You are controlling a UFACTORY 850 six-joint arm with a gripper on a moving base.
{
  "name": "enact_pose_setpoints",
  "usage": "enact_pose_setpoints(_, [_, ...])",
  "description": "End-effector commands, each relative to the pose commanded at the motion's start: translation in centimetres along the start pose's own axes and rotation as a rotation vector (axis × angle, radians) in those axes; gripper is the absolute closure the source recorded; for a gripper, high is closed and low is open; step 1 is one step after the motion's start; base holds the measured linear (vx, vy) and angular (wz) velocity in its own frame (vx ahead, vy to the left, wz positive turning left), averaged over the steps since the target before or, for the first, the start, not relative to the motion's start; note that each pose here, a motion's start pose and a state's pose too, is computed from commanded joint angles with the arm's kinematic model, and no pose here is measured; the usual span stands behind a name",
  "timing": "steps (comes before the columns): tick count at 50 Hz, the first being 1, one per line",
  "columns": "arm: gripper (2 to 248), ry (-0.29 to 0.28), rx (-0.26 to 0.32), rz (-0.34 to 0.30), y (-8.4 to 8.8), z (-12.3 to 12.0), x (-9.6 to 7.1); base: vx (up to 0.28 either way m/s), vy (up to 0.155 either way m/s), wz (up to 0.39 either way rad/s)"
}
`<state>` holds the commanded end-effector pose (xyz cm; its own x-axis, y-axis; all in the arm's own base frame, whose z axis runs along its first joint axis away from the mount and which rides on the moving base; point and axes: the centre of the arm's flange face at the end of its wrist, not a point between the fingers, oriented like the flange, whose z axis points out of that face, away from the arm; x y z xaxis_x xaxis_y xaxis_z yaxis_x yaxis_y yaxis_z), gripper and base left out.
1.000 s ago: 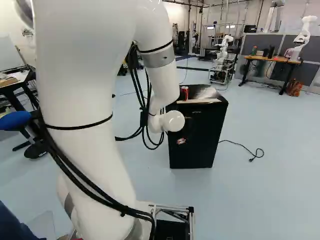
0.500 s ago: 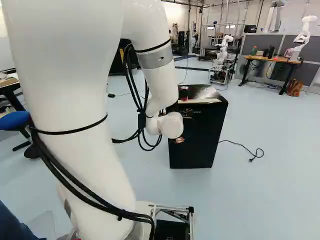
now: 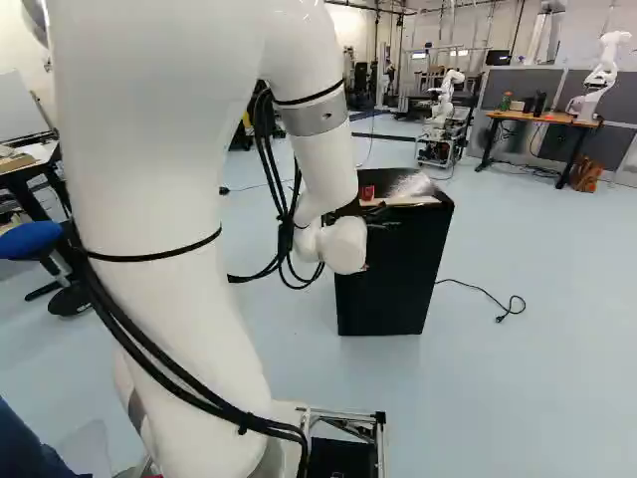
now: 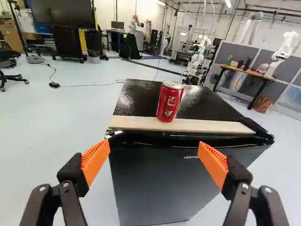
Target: Grab a drink from the fridge
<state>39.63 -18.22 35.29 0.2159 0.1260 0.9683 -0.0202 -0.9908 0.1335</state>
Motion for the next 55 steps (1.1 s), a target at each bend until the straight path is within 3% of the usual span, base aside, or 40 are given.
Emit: enact_pose_setpoints(55, [3,0.071,0.022,-0.027,2.4,10.5,0.9,0.0,0.0,0.0])
